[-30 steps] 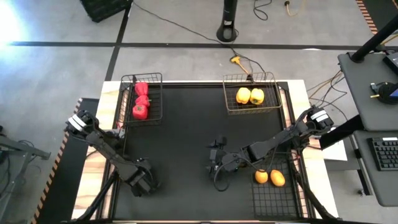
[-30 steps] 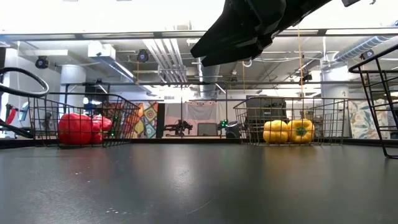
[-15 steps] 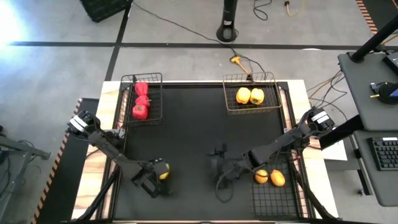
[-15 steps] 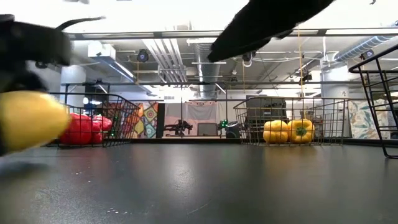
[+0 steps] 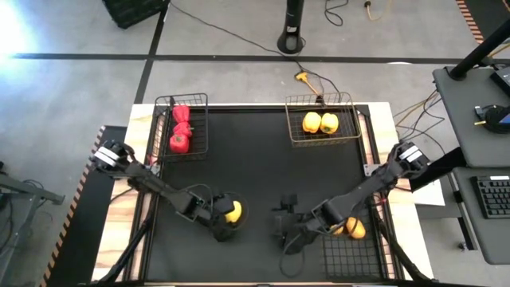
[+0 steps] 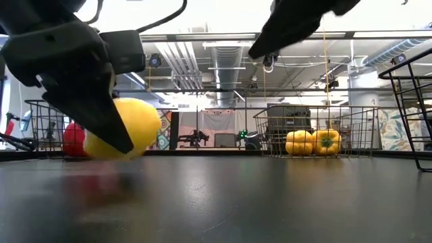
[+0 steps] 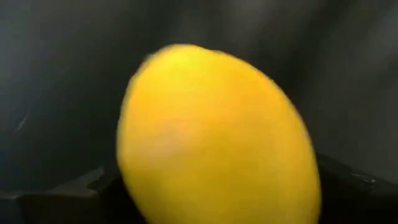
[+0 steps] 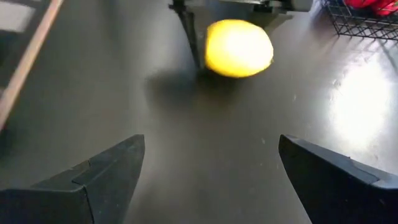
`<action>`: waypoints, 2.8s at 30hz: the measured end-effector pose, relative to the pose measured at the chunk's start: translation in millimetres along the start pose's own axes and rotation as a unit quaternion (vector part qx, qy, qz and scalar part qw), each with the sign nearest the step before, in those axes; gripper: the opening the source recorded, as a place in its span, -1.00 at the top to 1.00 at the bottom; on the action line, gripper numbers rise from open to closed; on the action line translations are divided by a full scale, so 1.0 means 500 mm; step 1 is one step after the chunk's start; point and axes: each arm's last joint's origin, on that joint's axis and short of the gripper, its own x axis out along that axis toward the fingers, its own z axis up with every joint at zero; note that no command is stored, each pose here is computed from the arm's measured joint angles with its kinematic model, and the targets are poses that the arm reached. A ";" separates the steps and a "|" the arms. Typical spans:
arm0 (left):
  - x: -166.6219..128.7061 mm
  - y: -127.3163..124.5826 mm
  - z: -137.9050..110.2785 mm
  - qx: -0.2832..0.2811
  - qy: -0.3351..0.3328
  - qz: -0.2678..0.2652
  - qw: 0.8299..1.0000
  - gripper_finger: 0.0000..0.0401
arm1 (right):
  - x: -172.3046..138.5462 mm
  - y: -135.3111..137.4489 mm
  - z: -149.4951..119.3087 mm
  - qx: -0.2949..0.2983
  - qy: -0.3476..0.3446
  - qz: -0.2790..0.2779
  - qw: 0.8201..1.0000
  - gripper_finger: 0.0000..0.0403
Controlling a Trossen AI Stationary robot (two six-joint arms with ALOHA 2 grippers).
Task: Sort produce into baskets
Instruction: Put the yellow lemon into the bottom black mesh basket
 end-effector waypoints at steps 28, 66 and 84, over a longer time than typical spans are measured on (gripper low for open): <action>-0.087 -0.068 0.047 0.106 -0.056 -0.022 0.993 -0.80 | 0.240 -0.031 0.014 0.063 -0.037 -0.033 0.997 -0.80; -0.262 0.069 -0.115 0.051 -0.429 -0.166 0.887 -0.35 | 0.179 -0.002 0.145 0.072 0.139 -0.041 0.987 -0.46; -0.253 0.070 -0.124 0.075 -0.419 -0.171 0.888 -0.35 | -0.306 0.044 -0.022 0.328 0.297 -0.103 0.891 -0.46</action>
